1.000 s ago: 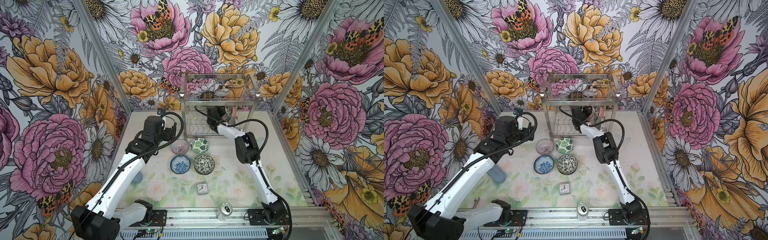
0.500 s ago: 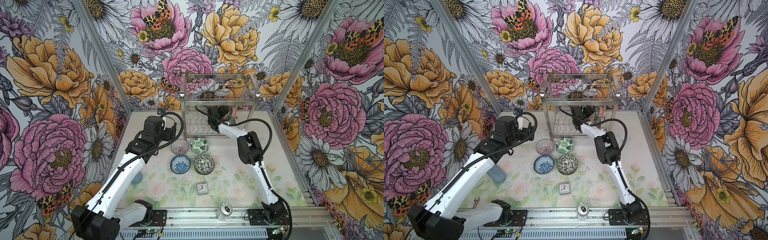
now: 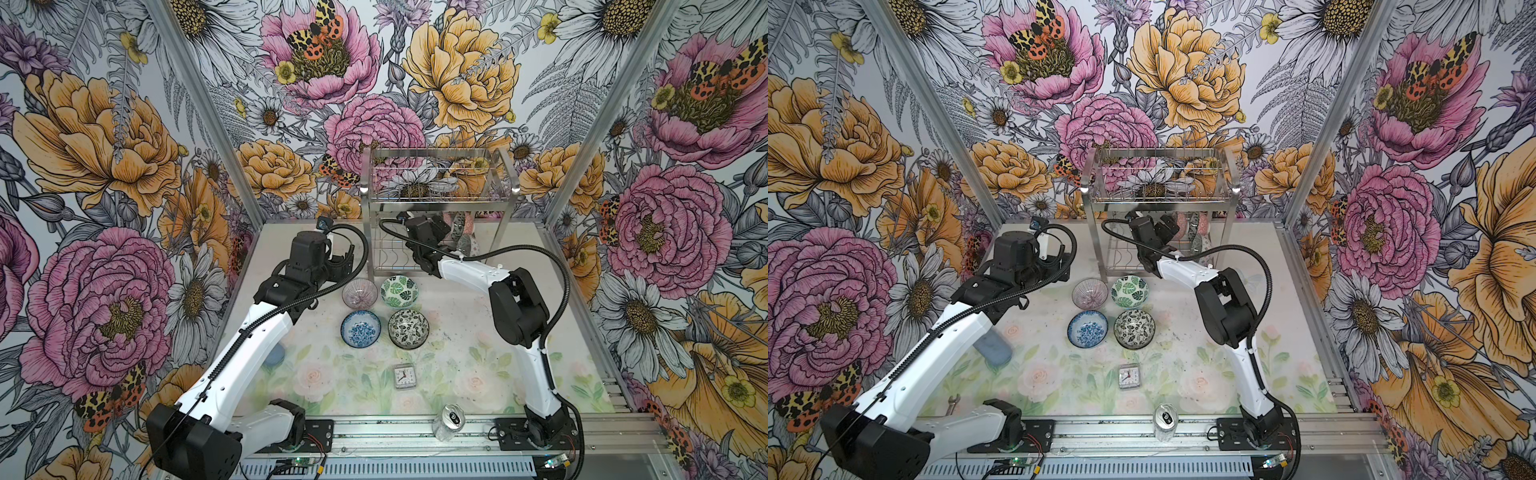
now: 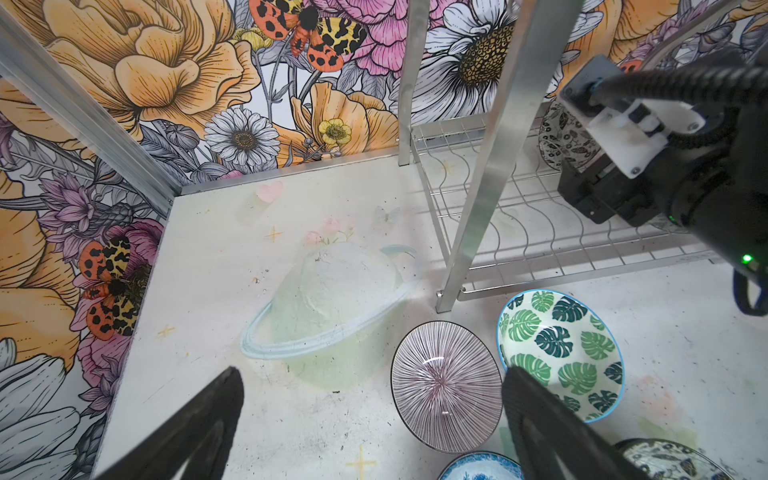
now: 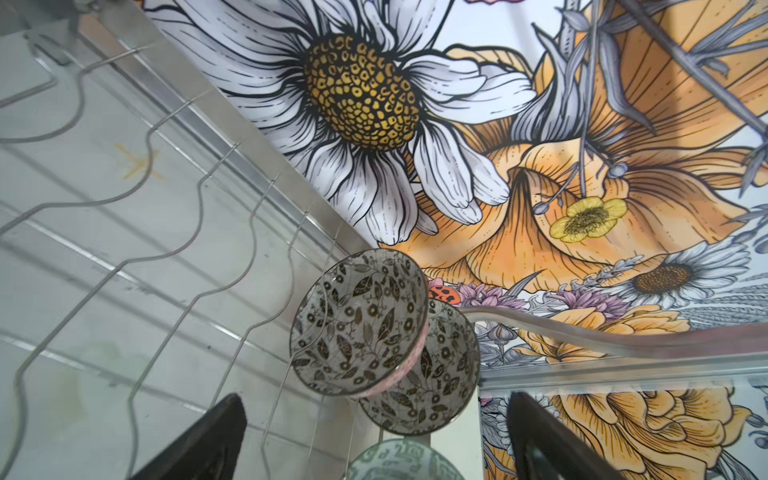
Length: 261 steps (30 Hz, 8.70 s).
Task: Load the bowls into the dish rack
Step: 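Lower the leaf bowl into a rack slot and open the right gripper, then move the left gripper to the second black-and-white leaf bowl while the right gripper withdraws, then lower the left gripper onto the leaf bowl rim and close it, then lift the leaf bowl with the left gripper toward the rack, then grasp the leaf bowl rim with the right gripper while the left holds it, then open the left gripper and withdraw it while the right gripper takes the bowl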
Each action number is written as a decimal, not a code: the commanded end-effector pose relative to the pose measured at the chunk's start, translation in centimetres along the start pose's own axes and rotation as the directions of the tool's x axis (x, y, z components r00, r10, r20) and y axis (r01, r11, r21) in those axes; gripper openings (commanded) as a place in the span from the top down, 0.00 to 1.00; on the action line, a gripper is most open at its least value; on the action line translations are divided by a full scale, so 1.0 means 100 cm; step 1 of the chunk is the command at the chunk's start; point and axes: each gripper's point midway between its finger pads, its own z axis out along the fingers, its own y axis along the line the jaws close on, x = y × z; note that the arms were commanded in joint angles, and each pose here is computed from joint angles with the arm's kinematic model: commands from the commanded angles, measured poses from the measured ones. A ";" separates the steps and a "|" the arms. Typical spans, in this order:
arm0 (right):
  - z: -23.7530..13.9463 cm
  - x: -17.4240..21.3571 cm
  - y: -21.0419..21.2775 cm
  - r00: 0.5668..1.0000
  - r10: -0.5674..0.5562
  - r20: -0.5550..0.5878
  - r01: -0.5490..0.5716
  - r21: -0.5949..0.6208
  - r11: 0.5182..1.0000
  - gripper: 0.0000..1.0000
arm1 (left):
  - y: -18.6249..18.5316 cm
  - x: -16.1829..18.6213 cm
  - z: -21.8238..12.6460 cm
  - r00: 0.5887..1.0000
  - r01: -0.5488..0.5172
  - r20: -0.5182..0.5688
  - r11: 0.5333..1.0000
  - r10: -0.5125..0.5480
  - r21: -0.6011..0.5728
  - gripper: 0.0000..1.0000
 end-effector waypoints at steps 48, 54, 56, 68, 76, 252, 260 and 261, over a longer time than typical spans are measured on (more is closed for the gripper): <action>-0.157 0.082 -0.090 0.827 0.559 -0.060 -0.553 -0.265 0.790 0.00 | -0.156 0.094 0.016 0.976 0.065 -0.219 0.938 0.012 0.342 0.01; -0.158 0.083 -0.090 0.826 0.560 -0.060 -0.555 -0.265 0.789 0.00 | -0.169 0.108 0.020 0.963 0.070 -0.266 0.926 0.034 0.372 0.05; -0.159 0.084 -0.091 0.826 0.560 -0.060 -0.554 -0.262 0.790 0.00 | -0.173 0.117 0.020 0.957 0.075 -0.288 0.918 0.044 0.389 0.06; -0.155 0.087 -0.086 0.828 0.556 -0.075 -0.554 -0.264 0.790 0.00 | -0.179 0.159 0.018 0.923 0.096 -0.379 0.915 0.066 0.392 0.19; -0.155 0.087 -0.086 0.829 0.554 -0.075 -0.552 -0.264 0.791 0.00 | -0.183 0.168 0.029 0.908 0.094 -0.413 0.924 0.073 0.370 0.31; -0.155 0.020 -0.015 0.621 0.736 -0.270 -0.711 -0.589 0.384 1.00 | -0.208 -0.040 0.075 0.984 0.139 0.034 0.876 -0.174 0.462 1.00; -0.153 0.024 -0.025 0.641 0.733 -0.229 -0.701 -0.564 0.436 1.00 | -0.201 -0.037 0.072 0.988 0.126 0.028 0.886 -0.155 0.446 1.00; -0.154 0.025 -0.026 0.643 0.733 -0.224 -0.701 -0.559 0.444 1.00 | -0.199 -0.037 0.070 0.989 0.118 0.029 0.889 -0.145 0.442 0.99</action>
